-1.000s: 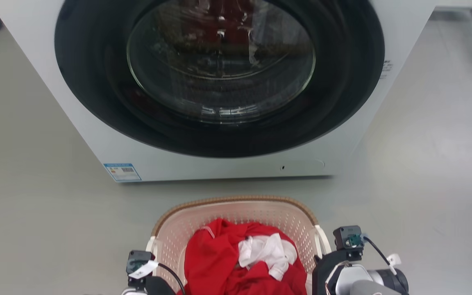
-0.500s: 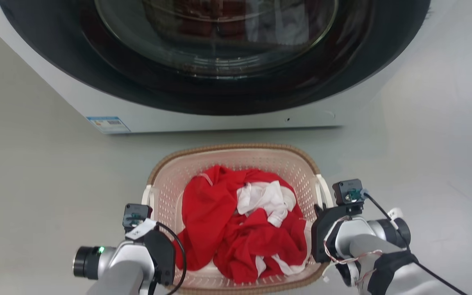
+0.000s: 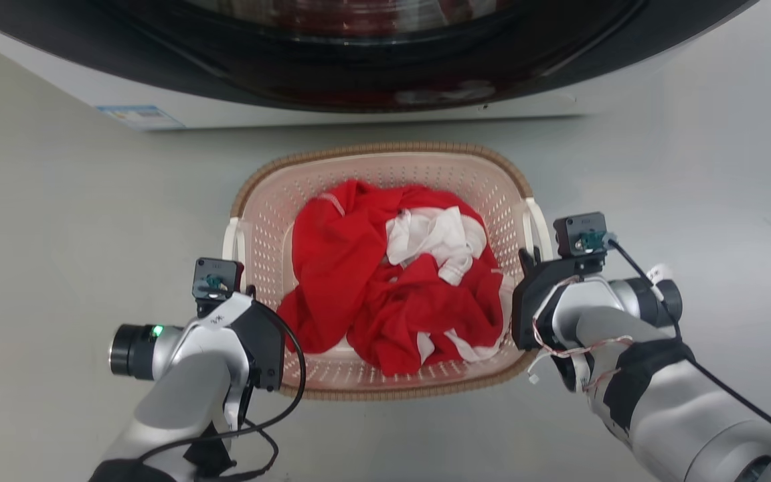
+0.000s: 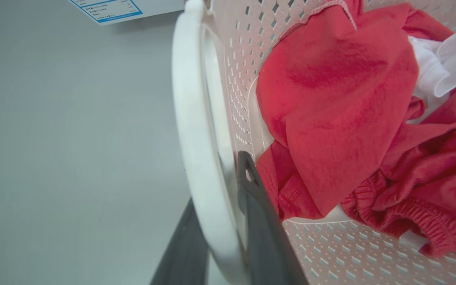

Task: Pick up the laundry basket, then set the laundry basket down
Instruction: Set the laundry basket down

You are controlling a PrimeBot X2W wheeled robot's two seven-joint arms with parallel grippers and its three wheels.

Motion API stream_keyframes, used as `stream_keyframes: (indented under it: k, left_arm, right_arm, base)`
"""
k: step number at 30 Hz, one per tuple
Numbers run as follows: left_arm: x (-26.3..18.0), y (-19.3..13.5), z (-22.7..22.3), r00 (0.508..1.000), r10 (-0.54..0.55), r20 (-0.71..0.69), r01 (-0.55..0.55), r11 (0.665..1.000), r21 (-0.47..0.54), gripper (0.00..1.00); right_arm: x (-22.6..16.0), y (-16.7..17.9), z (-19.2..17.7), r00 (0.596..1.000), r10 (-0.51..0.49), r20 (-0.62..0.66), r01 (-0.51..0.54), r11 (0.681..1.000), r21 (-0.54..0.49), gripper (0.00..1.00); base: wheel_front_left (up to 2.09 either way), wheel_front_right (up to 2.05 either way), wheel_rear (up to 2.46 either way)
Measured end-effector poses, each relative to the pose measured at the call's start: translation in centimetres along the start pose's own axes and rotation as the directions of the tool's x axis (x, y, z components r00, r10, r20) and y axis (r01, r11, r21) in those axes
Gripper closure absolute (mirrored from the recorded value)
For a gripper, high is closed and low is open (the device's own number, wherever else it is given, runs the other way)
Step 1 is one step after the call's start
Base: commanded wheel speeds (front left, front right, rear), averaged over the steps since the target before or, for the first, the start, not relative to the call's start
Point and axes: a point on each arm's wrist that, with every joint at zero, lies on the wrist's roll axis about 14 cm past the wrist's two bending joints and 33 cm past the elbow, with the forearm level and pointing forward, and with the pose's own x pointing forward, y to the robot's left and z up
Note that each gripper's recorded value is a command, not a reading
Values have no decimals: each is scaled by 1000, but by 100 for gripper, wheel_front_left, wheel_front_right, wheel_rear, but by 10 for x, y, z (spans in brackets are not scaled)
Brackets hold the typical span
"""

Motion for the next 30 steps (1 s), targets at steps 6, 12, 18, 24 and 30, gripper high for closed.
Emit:
stream_keyframes:
  k: [6,12,18,24,30]
  left_arm:
    - [26,4,2,1000,1,-14,-1,1000,-2,100]
    - [49,8,-5,999,2,-35,-2,1000,0,100]
    - [61,11,-20,998,8,-64,-8,1000,-2,100]
    - [68,16,-12,999,17,-40,-17,1000,2,100]
    - [71,20,-4,999,27,-17,-27,1000,10,100]
  right_arm:
    - [27,-7,2,1000,4,-3,-4,1000,3,100]
    - [50,-12,-10,1000,10,-23,-10,1000,14,100]
    - [64,-12,-27,999,21,-48,-20,999,27,100]
    - [72,-13,-20,999,24,-22,-24,1000,18,100]
    - [76,-12,-15,1000,28,-3,-28,999,15,100]
  base:
    - [0,0,0]
    - [0,0,0]
    - [0,0,0]
    - [0,0,0]
    - [0,0,0]
